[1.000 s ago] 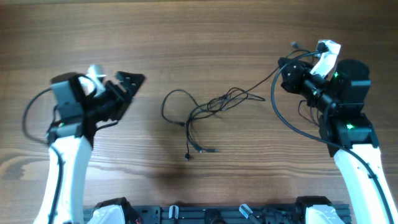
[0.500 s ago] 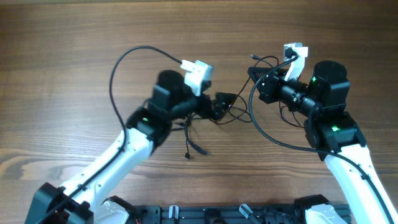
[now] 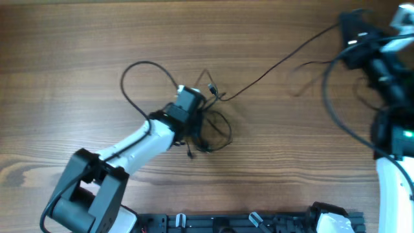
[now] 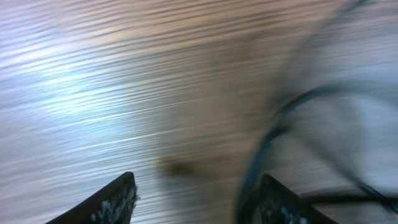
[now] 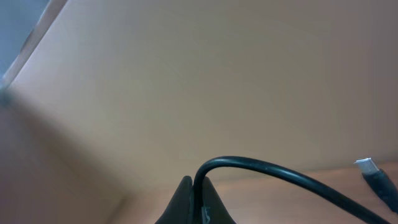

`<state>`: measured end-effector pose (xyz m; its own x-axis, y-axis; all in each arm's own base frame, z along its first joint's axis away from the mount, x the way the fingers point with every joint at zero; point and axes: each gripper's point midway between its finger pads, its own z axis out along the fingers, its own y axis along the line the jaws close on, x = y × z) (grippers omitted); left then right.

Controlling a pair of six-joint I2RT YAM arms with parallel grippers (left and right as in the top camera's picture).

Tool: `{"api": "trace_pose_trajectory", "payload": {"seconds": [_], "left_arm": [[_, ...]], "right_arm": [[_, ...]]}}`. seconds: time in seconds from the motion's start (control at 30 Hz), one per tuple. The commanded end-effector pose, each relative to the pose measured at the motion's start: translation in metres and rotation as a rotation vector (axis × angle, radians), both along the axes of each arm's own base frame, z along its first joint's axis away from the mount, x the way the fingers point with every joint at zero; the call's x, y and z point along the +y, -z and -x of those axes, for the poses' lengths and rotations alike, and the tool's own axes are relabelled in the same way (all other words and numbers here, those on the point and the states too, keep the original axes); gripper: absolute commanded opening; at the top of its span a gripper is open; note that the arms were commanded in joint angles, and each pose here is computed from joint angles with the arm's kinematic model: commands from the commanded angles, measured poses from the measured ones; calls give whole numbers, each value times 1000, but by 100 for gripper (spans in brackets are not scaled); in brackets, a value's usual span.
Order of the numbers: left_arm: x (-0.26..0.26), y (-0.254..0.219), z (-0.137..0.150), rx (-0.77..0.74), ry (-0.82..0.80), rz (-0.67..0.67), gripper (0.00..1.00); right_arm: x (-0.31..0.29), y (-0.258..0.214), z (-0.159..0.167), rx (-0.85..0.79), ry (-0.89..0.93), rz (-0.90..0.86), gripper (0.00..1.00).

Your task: Untangle cables

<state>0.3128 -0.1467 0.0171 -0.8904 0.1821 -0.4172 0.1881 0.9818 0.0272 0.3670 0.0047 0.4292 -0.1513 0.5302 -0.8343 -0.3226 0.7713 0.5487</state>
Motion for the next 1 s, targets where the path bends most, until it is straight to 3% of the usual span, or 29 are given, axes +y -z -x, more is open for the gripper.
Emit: {"api": "trace_pose_trajectory", "payload": {"seconds": [0.0,0.1,0.2,0.27,0.43,0.6,0.67,0.8,0.9,0.97], "left_arm": [[76,2,-17,2,-208,-91,63],[114,3,-22,15,-323,-85,65],[134,5,-23,38,-395,-29,64],[132,6,-21,58,-401,16,63],[108,6,-22,84,-346,145,70],[107,7,-22,86,-345,148,72],[107,7,-22,86,-345,148,73],[107,6,-22,86,-359,153,73],[107,6,-23,87,-393,168,75],[107,6,-24,80,-393,170,76]], "right_arm": [[-68,-21,12,-11,203,-112,4],[-109,1,20,76,329,-157,4],[-166,65,35,308,628,-164,4],[-179,98,43,440,714,-171,4],[-136,146,23,574,388,27,4],[-198,223,41,890,715,53,4],[-232,217,34,838,863,121,4],[-288,138,18,530,1064,401,4],[-335,91,51,452,1274,537,4],[-358,80,63,434,1295,662,4]]}}
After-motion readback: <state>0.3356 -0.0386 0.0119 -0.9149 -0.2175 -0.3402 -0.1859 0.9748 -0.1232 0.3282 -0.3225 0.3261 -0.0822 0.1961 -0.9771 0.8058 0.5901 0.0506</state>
